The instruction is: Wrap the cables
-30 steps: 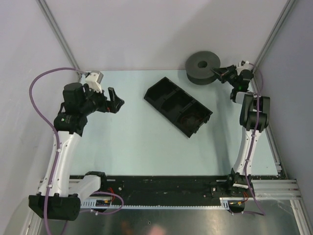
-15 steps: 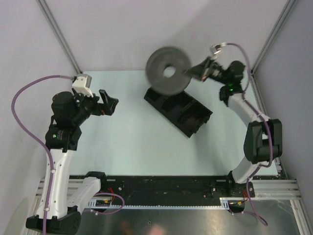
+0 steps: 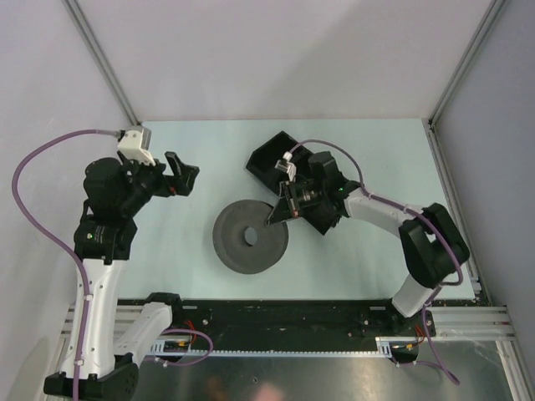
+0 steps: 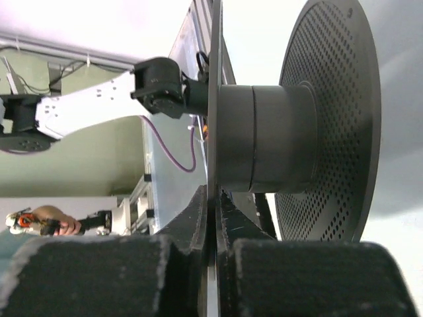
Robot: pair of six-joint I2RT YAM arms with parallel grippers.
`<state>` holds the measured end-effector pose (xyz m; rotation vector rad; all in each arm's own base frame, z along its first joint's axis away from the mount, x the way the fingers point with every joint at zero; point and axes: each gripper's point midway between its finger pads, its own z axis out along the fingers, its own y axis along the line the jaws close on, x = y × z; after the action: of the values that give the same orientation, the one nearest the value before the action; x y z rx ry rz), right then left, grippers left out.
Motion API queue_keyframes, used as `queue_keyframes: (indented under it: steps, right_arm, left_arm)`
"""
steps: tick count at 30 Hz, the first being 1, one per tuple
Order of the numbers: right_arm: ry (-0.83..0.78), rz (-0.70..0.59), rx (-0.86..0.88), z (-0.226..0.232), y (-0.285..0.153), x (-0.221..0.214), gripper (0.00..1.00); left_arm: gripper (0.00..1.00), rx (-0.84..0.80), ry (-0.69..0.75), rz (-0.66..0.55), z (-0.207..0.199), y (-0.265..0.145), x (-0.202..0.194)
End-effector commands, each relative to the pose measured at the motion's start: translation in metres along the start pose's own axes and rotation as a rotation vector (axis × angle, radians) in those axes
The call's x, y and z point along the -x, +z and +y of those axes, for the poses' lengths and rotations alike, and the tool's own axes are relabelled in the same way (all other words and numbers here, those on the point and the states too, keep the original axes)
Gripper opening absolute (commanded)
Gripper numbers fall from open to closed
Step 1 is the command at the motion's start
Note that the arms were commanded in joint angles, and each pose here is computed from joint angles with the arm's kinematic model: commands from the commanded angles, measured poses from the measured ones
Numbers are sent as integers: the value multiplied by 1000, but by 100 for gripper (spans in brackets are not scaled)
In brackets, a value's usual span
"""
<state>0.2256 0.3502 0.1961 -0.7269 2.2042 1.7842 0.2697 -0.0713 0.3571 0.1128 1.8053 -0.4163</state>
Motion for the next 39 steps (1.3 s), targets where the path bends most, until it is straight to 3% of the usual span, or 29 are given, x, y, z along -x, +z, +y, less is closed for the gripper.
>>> queue_keyframes:
  steps: [1,8,10,16,20,26,33,35,39]
  right_arm:
    - [1,128,96,-11,14,-26,0]
    - [103,183,59,-48,17,-46,3]
    - [94,175,4,-59,16,-45,12]
    - [59,151,-141,-79,3,-31,51]
    - [37,126,-197,-82,-12,-19,64]
    - [-76,87,-350,-85,-59,14,71]
    - [-259,64,-601,-85,-147,43,71]
    - [-357,119,-694,-83,-167,42,70]
    - [-547,349,-888,-95,-197,24,69]
  left_arm:
    - [100,9,-19,-7,1,0,5]
    - [99,-6,-2,0,-1,1,4]
    - [100,-9,-3,6,-1,2,2]
    - [99,-7,-6,27,2,5,-6]
    - [99,6,-4,35,5,7,-9]
    - [99,19,11,38,8,8,-10]
    - [99,-44,41,48,-1,6,-14]
    - [99,-52,45,50,-3,6,-16]
    - [99,-82,66,69,-5,8,-24]
